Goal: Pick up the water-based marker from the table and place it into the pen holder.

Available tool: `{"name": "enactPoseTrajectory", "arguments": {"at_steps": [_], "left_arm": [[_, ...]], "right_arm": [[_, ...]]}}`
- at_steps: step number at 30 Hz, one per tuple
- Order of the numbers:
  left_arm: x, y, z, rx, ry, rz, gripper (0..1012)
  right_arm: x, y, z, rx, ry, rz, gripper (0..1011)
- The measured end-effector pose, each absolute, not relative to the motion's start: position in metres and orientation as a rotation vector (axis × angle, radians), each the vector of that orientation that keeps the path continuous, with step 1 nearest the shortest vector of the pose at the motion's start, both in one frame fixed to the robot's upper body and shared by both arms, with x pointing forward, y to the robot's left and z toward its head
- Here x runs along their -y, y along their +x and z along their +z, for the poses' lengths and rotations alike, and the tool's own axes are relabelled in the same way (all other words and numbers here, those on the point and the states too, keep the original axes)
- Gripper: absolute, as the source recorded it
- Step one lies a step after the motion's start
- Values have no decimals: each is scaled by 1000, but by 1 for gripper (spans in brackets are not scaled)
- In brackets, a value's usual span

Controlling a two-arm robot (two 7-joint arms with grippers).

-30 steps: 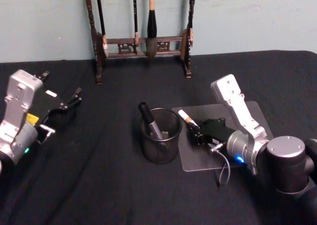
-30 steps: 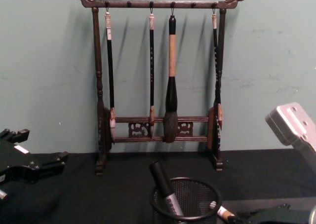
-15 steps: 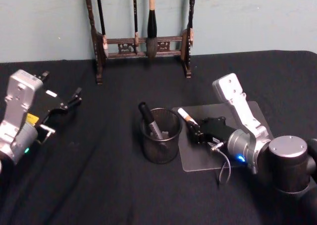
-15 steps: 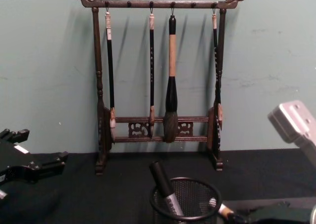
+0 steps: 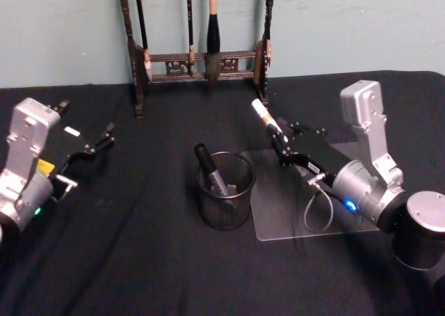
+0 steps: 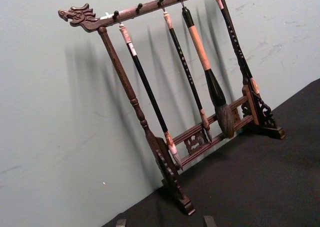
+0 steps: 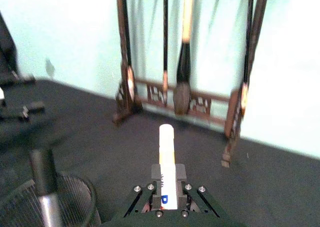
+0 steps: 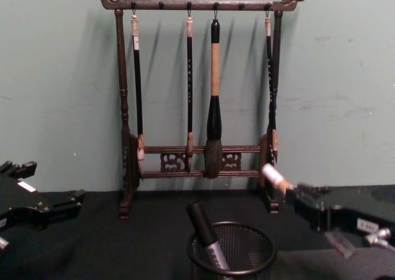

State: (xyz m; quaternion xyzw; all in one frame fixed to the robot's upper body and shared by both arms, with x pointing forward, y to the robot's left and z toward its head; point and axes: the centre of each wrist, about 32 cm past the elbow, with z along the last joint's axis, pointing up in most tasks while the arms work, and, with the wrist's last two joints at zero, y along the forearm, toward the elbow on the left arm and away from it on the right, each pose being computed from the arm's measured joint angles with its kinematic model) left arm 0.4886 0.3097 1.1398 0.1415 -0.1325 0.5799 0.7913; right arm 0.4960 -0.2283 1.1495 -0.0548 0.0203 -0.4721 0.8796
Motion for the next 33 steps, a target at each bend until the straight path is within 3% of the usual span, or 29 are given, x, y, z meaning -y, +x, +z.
{"name": "enactPoseTrajectory", "arguments": {"at_steps": [7,17,33], "left_arm": [[-310,489,1140,285,304,1248,1001],[-310,489,1140,285,304,1248,1001],[-310,489,1140,285,304,1248,1001]], "right_arm": [[228,495,1147,30,30,-947,165],[203,500,1141,93,205,-843,164],[175,502,1123,18,226,-760,164]]}}
